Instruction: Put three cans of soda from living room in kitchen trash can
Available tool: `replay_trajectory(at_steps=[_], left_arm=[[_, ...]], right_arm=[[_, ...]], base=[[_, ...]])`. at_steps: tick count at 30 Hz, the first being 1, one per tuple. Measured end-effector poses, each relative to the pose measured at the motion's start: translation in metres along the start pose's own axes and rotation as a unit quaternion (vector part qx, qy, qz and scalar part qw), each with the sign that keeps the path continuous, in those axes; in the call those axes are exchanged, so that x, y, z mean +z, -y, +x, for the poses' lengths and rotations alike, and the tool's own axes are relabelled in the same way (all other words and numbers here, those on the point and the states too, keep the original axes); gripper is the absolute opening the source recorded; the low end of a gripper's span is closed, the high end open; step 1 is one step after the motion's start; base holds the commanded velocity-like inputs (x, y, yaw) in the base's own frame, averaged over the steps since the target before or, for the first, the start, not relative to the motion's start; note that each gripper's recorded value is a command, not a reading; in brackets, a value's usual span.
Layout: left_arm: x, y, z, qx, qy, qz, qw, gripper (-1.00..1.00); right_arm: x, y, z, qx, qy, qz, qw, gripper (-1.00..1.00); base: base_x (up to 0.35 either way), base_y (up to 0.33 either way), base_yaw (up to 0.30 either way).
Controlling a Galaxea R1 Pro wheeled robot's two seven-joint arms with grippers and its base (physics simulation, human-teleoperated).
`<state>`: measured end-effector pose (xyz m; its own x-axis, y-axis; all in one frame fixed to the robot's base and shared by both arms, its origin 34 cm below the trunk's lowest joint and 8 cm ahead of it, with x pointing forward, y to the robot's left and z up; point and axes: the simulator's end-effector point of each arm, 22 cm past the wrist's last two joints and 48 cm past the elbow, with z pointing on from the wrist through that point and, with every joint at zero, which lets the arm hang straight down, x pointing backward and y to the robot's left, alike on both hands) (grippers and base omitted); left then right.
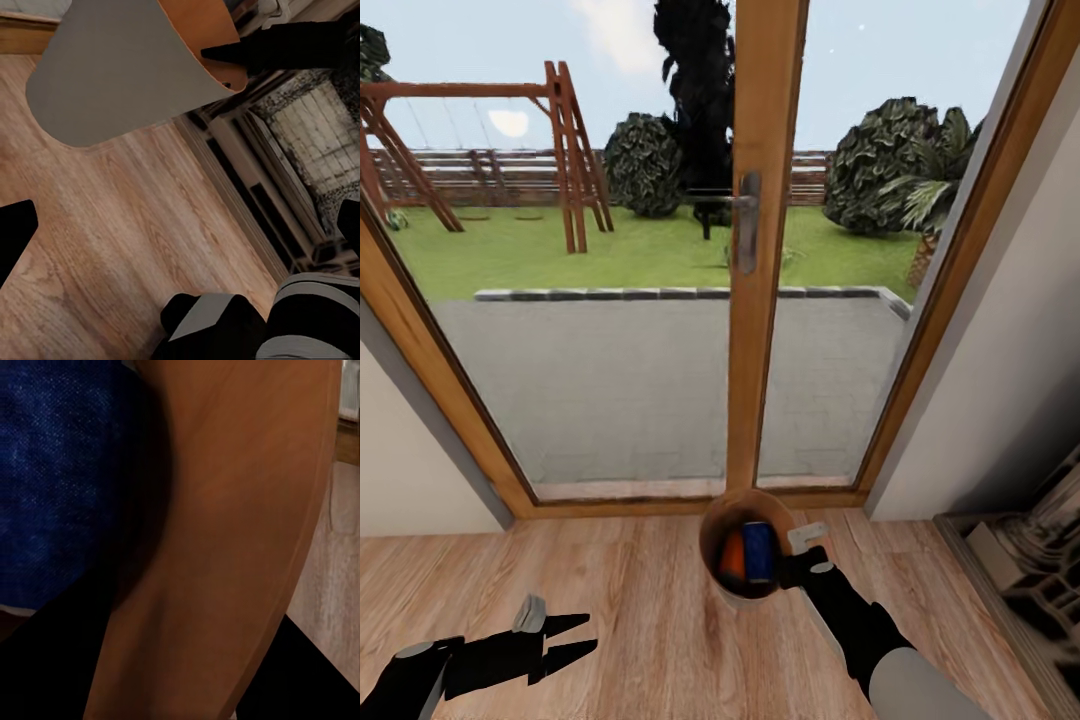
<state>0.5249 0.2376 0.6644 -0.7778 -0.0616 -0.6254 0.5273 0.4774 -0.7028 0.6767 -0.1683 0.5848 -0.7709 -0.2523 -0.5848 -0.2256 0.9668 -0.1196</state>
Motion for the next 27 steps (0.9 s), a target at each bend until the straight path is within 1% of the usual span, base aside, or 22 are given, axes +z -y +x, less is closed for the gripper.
replay_trajectory(at_steps=[1,4,12,15,17,18,23,27], left_arm=[[0.001,-0.001,0.002,0.0,0.0,0.0,1.0,1.0],[0.003,-0.005,0.006,-0.001,-0.001,0.0,1.0,1.0],[0.007,-0.015,0.016,-0.002,-0.001,0.0,1.0,1.0],[0.007,-0.019,0.018,0.002,-0.002,-0.002,1.0,1.0],[-0.01,-0.032,0.017,0.007,-0.003,-0.019,0.9998,1.0],[-0.021,-0.04,0.014,0.007,0.005,-0.031,0.9995,1.0],[-0.025,-0.049,0.017,0.008,0.011,-0.038,0.9992,1.0],[-0.023,-0.055,0.022,0.008,0.012,-0.04,0.9991,1.0]], right_arm=[[0.001,0.0,-0.004,-0.002,0.007,0.001,1.0,-1.0],[0.006,-0.001,-0.001,0.001,0.011,-0.001,0.9999,-1.0],[0.017,-0.004,0.008,0.0,0.013,-0.001,0.9999,-1.0],[0.021,-0.005,0.012,0.0,0.013,-0.001,0.9999,-1.0],[0.024,-0.006,0.014,-0.001,0.013,-0.001,0.9999,-1.0],[0.025,-0.006,0.015,-0.001,0.013,-0.001,0.9999,-1.0],[0.032,-0.008,0.021,0.0,0.013,-0.001,0.9999,-1.0],[0.037,-0.009,0.026,0.0,0.013,-0.001,0.9999,-1.0]], base=[[0.0,0.0,0.0],[0.0,0.0,0.0],[0.0,0.0,0.0],[0.0,0.0,0.0],[0.0,0.0,0.0],[0.0,0.0,0.0],[0.0,0.0,0.0],[0.0,0.0,0.0]])
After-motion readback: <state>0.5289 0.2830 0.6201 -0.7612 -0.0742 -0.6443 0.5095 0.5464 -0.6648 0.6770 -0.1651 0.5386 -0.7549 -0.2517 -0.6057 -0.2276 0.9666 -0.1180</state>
